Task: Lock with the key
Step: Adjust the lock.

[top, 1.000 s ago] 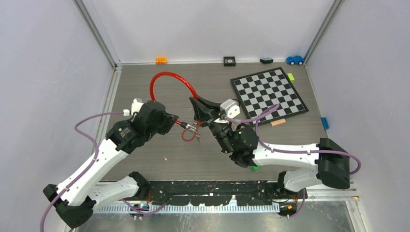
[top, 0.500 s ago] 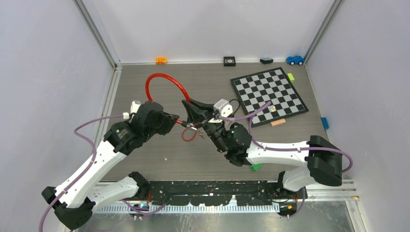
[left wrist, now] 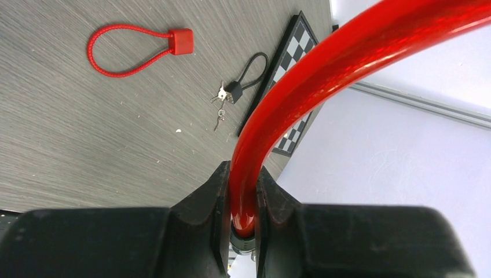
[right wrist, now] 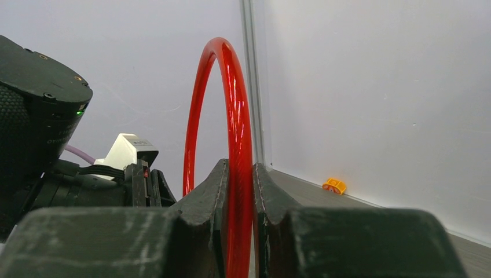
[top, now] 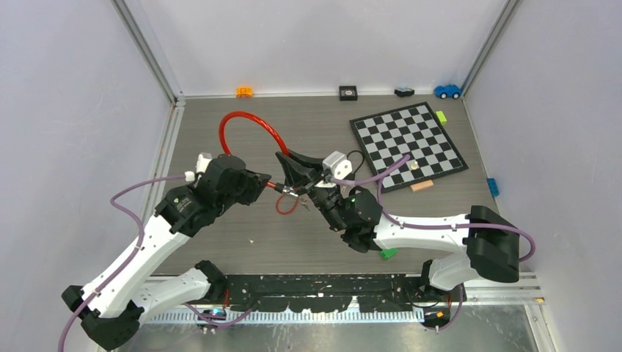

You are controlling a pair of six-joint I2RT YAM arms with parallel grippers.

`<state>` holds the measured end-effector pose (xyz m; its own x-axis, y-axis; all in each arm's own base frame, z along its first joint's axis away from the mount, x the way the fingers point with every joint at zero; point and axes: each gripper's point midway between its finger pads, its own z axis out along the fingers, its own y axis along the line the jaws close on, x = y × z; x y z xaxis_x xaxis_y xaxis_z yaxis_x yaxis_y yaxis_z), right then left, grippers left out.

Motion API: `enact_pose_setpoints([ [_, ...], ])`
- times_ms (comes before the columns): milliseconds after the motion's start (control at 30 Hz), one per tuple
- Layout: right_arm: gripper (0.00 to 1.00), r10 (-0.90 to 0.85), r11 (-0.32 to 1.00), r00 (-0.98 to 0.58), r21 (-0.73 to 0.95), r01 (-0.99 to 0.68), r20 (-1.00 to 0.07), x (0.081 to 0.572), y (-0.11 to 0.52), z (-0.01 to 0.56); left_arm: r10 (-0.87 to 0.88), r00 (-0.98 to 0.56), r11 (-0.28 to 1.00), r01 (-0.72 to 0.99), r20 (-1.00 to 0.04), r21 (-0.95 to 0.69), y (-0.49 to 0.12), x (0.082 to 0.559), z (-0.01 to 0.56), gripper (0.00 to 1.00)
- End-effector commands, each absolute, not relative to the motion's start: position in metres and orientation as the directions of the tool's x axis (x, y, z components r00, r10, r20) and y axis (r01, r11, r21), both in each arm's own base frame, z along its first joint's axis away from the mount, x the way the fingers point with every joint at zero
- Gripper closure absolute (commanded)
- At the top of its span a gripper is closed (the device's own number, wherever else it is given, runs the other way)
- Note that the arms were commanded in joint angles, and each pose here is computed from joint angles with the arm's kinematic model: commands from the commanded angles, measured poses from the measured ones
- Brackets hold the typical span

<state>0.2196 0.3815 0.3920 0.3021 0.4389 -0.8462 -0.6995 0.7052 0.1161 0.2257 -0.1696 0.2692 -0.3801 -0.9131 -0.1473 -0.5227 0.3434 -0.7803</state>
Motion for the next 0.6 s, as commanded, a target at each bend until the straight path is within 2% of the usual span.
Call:
enact_pose_setpoints([
  [0, 0.99, 0.499, 0.69, 0.352, 0.117, -0.714, -0.792, 0.21, 0.367, 0.422, -0.934, -0.346, 0.259, -0.479, -0.091, -0.839, -0.171, 0.231, 0.294, 1.0],
  [300, 0.99, 0.458, 0.711, 0.379, 0.075, -0.699, -0.804, 0.212, 0.369, 0.411, -0.935, -0.351, 0.231, -0.471, -0.059, -0.851, -0.174, 0.228, 0.3, 1.0],
  [567, 0.99, 0.463, 0.64, 0.374, 0.011, -0.769, -0.804, 0.191, 0.374, 0.397, -0.946, -0.324, 0.175, -0.486, -0.01, -0.856, -0.173, 0.228, 0.3, 1.0],
])
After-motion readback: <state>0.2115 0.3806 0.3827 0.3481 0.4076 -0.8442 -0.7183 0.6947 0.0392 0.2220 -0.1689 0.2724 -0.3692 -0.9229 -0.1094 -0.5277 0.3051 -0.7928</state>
